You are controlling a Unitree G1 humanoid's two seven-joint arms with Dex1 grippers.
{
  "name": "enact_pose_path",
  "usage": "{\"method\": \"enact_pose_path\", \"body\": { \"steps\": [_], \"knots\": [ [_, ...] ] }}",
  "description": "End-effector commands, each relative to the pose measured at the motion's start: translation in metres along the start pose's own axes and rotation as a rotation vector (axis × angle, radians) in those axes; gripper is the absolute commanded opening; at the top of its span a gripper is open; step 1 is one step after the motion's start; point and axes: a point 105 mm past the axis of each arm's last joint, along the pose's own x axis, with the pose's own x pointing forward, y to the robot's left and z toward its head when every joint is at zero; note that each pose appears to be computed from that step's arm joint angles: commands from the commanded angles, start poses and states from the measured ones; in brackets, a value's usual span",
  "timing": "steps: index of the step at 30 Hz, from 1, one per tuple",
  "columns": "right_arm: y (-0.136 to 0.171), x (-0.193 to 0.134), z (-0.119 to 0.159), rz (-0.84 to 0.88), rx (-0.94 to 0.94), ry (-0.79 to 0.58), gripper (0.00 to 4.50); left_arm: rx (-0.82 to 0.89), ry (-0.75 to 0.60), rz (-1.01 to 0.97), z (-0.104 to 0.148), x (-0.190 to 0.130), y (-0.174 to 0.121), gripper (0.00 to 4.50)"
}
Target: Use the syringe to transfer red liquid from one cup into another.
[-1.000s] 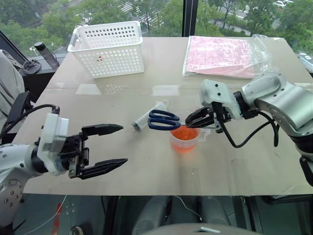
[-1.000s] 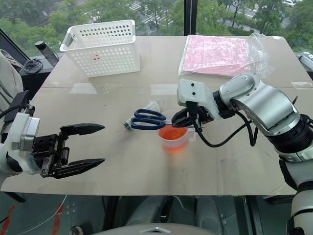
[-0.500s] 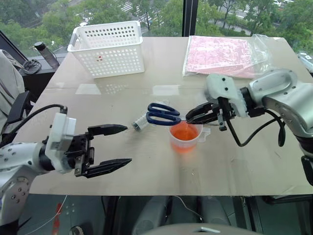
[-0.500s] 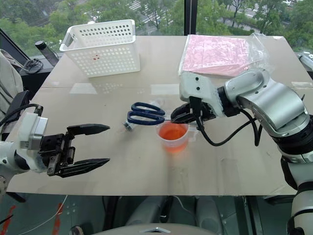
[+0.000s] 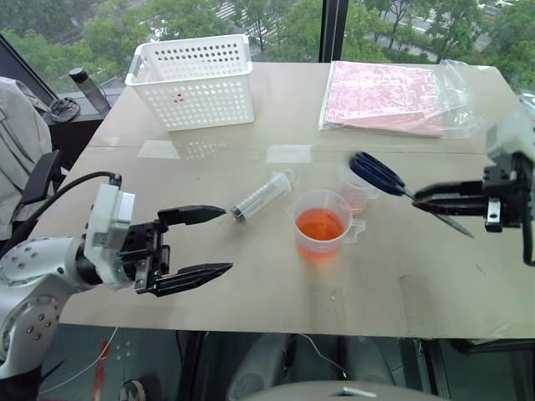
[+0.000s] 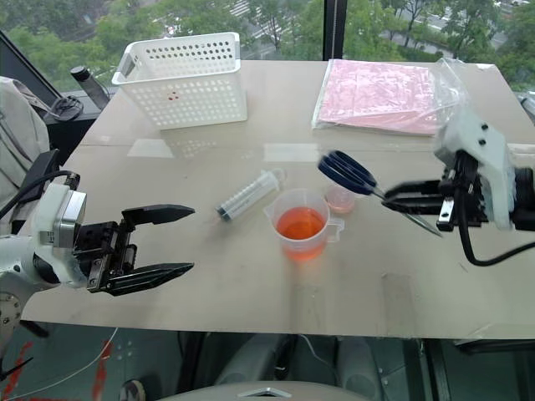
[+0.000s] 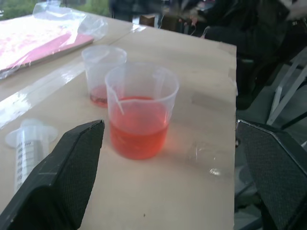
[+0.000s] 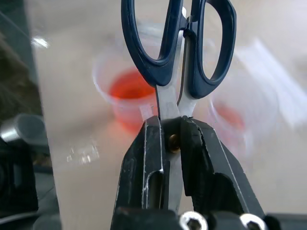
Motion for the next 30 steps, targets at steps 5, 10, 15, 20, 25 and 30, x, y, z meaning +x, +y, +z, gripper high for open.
{"method": "enact_pose_path", "body": {
  "steps": [5,10,15,20,25,30],
  "knots": [
    [-0.046,0.003,-0.063,-0.405,0.121,0.111,0.06,-0.003,-0.087,-0.047,0.027,0.016,0.006,4.50],
    [-0.074,0.016,-0.093,-0.581,0.224,0.117,0.06,-0.027,-0.098,-0.062,0.023,0.019,0.005,4.50],
    [-0.078,0.030,-0.123,-0.647,0.303,0.144,0.06,-0.016,-0.103,-0.062,0.021,0.028,0.010,4.50],
    [-0.076,0.032,-0.128,-0.655,0.303,0.111,2.49,-0.016,-0.098,-0.066,0.018,0.032,0.012,4.50],
    [-0.050,0.013,-0.102,-0.494,0.154,-0.076,4.46,-0.033,-0.115,-0.016,0.021,0.032,0.026,4.50],
    [0.001,-0.011,-0.052,-0.238,-0.009,-0.338,4.46,-0.044,-0.106,0.067,0.022,0.024,0.048,4.50]
  ]
}}
